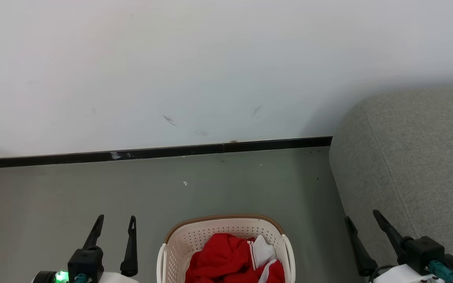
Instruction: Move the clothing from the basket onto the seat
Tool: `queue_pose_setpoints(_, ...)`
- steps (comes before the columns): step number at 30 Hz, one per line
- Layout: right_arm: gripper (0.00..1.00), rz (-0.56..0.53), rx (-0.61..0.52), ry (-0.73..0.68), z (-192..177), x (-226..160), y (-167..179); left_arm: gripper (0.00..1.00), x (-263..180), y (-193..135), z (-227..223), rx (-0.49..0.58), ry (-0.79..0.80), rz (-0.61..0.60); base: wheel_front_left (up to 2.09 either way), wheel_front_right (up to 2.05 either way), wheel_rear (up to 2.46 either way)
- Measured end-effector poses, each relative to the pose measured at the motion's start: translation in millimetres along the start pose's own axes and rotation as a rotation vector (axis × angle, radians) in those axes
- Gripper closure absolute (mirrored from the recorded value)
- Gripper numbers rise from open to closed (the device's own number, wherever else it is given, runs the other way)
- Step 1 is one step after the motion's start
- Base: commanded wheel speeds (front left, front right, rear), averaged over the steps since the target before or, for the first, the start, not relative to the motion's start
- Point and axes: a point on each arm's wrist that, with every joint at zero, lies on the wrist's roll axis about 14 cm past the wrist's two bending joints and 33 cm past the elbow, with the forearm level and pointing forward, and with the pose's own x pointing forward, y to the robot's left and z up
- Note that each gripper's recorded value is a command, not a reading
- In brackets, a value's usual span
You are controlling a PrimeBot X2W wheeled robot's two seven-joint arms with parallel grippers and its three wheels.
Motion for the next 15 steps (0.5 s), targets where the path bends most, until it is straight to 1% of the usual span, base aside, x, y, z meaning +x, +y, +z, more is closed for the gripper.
queue_pose_setpoints(12, 0.00, 0.001, 0.001, 0.006, -2, 1, 0, 0.00, 1, 1, -5, -0.002, 0.016, -0.003, 0.00, 0.00, 0.00)
queue_pose_setpoints(15, 0.00, 0.000, 0.001, 0.007, -2, 2, 0, 0.00, 1, 1, -11, 0.015, 0.033, -0.008, 0.00, 0.00, 0.00)
